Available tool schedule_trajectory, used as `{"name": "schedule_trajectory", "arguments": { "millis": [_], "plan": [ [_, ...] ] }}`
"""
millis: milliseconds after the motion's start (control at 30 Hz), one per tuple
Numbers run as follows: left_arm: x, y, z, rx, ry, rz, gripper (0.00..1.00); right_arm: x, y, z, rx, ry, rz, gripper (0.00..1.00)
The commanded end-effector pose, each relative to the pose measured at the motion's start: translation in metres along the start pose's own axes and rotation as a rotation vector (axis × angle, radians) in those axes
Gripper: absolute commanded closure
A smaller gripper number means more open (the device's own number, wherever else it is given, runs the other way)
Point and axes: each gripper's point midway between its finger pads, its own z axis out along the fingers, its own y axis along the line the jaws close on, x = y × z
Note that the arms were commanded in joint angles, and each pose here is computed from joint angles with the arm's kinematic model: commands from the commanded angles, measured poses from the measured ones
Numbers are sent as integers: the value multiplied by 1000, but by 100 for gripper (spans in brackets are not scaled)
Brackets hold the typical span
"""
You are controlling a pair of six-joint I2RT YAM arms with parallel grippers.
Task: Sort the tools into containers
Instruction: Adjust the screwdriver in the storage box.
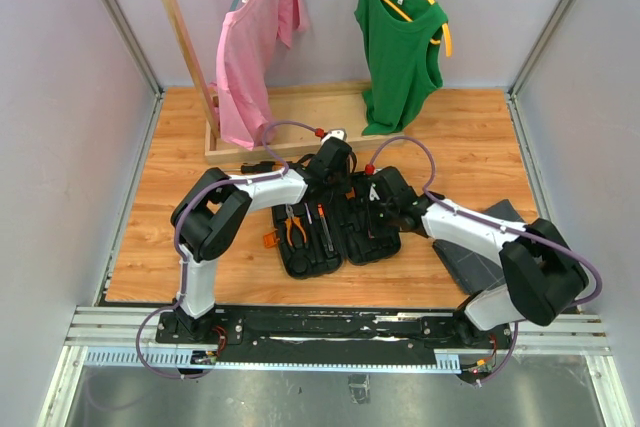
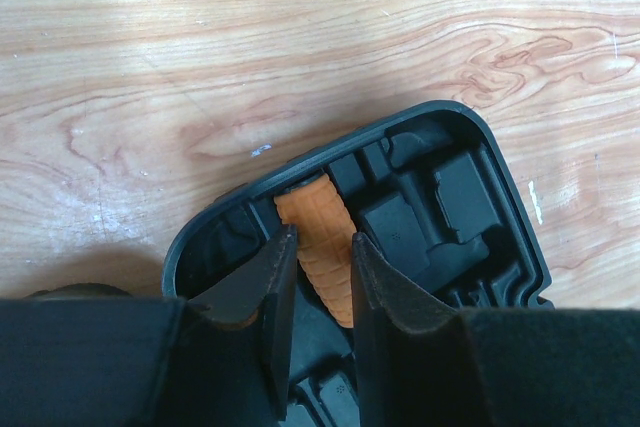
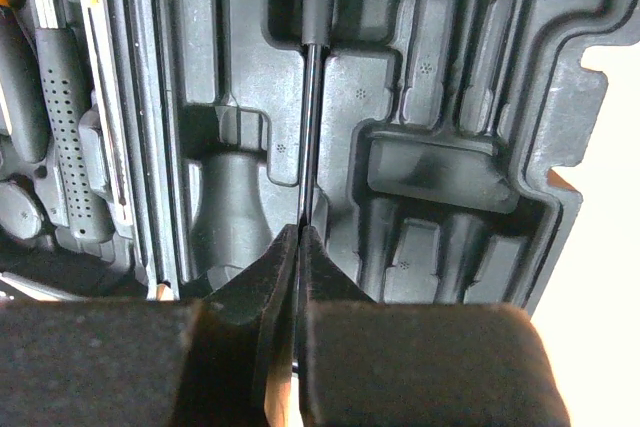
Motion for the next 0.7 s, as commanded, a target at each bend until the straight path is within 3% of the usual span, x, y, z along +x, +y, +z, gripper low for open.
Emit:
{"name": "schedule_trajectory", "arguments": {
  "millis": [0, 667],
  "plan": [
    [25, 21, 13, -70, 49, 28, 72, -3, 2, 0, 20, 8, -30, 99],
    [35, 30, 16, -96, 74, 40, 75, 37, -30, 13, 202, 172, -44, 100]
  ]
}}
